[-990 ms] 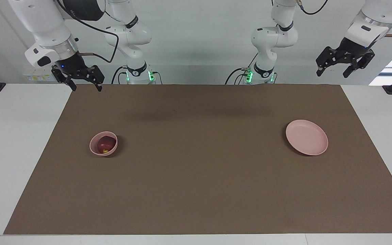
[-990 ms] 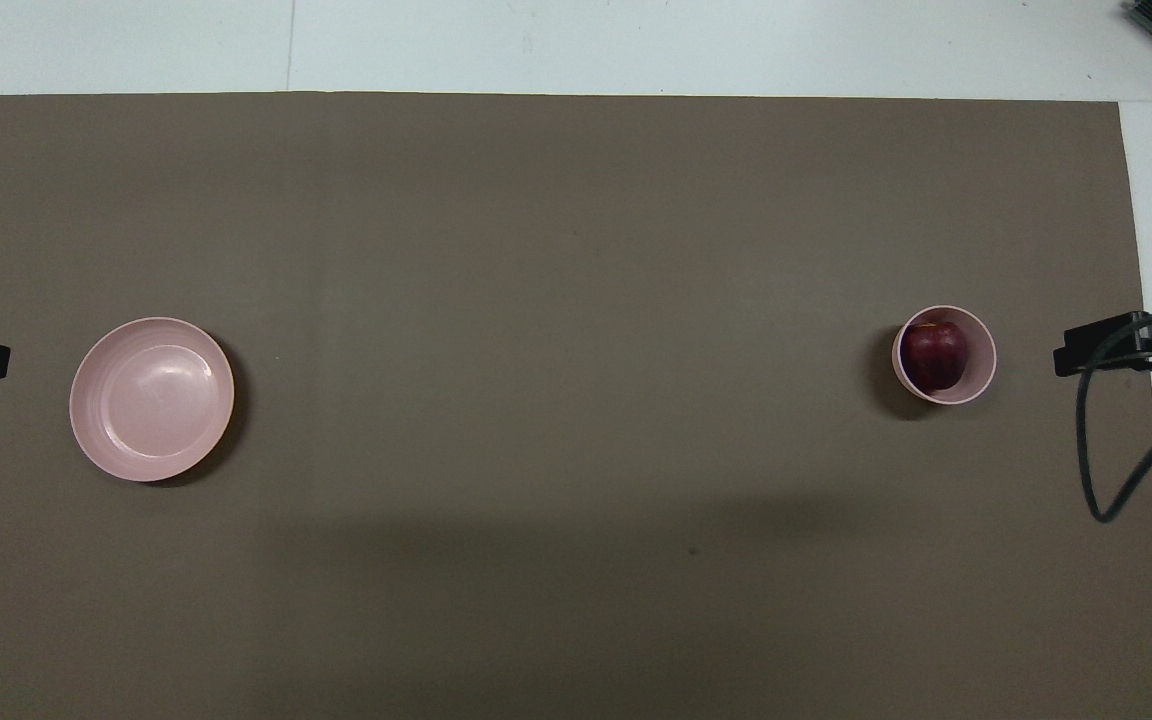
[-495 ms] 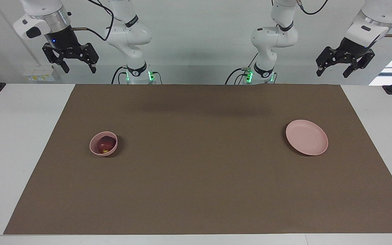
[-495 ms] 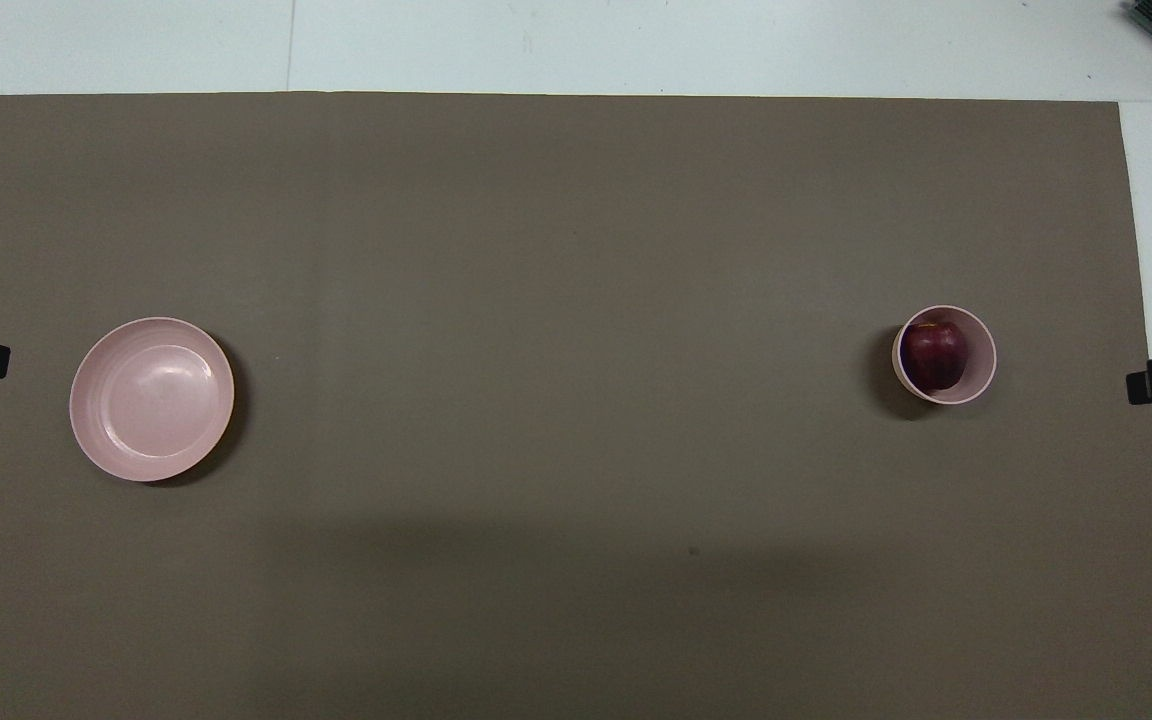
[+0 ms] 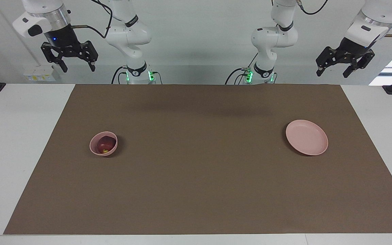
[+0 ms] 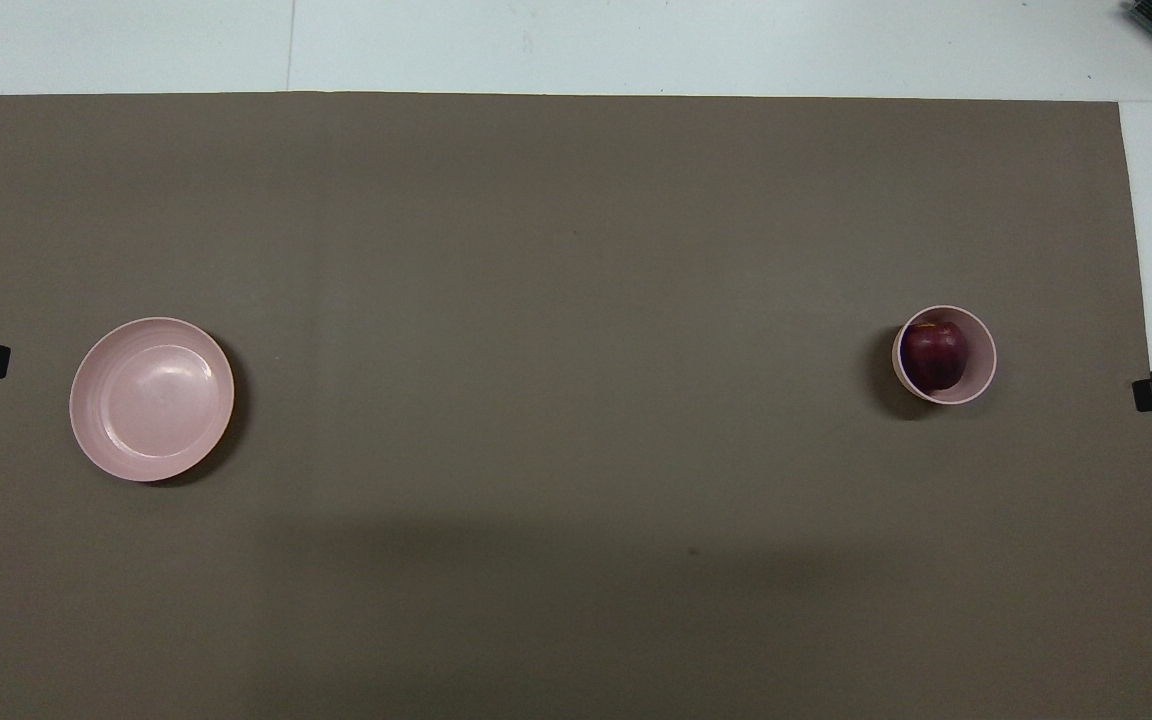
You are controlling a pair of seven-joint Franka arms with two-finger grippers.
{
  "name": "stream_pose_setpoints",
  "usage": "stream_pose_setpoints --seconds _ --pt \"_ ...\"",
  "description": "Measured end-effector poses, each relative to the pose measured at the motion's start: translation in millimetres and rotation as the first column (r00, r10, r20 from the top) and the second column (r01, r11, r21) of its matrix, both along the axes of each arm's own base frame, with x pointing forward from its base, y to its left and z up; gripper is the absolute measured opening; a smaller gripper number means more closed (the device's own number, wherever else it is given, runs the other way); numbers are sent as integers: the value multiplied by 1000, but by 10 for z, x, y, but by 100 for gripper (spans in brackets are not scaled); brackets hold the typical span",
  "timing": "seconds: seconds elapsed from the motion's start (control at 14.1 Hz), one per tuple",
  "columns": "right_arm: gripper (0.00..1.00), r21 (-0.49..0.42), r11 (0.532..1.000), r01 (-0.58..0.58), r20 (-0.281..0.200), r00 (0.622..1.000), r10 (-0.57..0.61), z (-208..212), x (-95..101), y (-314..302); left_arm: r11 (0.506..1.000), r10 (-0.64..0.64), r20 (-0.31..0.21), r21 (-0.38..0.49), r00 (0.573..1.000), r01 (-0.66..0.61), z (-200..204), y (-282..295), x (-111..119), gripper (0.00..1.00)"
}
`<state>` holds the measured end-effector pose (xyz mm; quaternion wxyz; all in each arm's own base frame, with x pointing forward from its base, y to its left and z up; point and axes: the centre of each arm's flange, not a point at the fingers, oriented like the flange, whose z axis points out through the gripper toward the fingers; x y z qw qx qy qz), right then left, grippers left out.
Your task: Move apple from plate to bowl
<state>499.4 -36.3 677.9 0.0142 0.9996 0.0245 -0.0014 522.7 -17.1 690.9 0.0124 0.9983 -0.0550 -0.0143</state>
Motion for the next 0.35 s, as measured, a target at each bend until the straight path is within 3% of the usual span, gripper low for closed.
stream_pose_setpoints --seconds 0.35 --pt "100 -2 1000 -6 -7 1000 6 -30 10 33 1000 0 0 0 1000 0 0 0 0 100"
